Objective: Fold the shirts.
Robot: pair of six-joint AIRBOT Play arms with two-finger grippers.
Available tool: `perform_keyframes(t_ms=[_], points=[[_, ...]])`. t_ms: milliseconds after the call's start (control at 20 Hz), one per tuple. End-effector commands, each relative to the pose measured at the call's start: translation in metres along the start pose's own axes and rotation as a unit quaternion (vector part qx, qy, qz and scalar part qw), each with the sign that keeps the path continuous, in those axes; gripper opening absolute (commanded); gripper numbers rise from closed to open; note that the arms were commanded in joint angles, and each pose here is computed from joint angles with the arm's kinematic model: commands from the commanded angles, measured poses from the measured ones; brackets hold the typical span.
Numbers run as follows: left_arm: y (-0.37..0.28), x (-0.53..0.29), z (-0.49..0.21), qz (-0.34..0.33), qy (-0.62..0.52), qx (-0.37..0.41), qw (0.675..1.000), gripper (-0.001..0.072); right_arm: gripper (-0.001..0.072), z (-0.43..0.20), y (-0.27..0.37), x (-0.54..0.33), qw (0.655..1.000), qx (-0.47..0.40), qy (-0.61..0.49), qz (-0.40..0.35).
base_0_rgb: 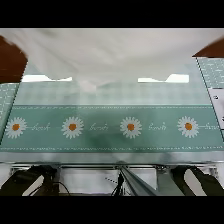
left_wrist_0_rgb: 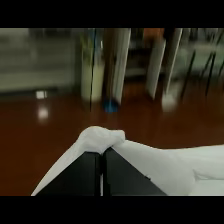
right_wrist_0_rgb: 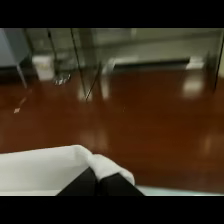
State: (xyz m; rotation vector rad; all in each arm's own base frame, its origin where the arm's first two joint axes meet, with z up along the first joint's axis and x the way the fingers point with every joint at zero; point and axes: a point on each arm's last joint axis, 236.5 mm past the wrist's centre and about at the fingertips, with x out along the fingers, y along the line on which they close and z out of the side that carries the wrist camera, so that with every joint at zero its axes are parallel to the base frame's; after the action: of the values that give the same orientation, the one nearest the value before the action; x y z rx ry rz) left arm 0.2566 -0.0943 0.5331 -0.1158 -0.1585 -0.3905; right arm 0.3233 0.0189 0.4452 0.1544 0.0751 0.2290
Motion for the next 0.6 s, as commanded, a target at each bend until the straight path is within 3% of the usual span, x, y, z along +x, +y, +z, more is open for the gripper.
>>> perform_keyframes(t_ms=[0,250,550], points=[[-0.022,-0.098,0.11,0.002,-0.197,0.025,0.98,0.0019,0.0026,0.077,0.038,-0.084,0.989,-0.047,-0.131,-0.04],[-0.043,-0.152,0.078,-0.012,-0.126,0.042,0.991,0.0019,0.0026,0.091,0.065,-0.141,0.985,-0.043,-0.159,-0.06],[-0.045,-0.164,-0.033,-0.014,0.108,-0.01,0.994,0.0018,0.0026,-0.002,0.051,-0.143,0.994,-0.032,0.045,-0.096]])
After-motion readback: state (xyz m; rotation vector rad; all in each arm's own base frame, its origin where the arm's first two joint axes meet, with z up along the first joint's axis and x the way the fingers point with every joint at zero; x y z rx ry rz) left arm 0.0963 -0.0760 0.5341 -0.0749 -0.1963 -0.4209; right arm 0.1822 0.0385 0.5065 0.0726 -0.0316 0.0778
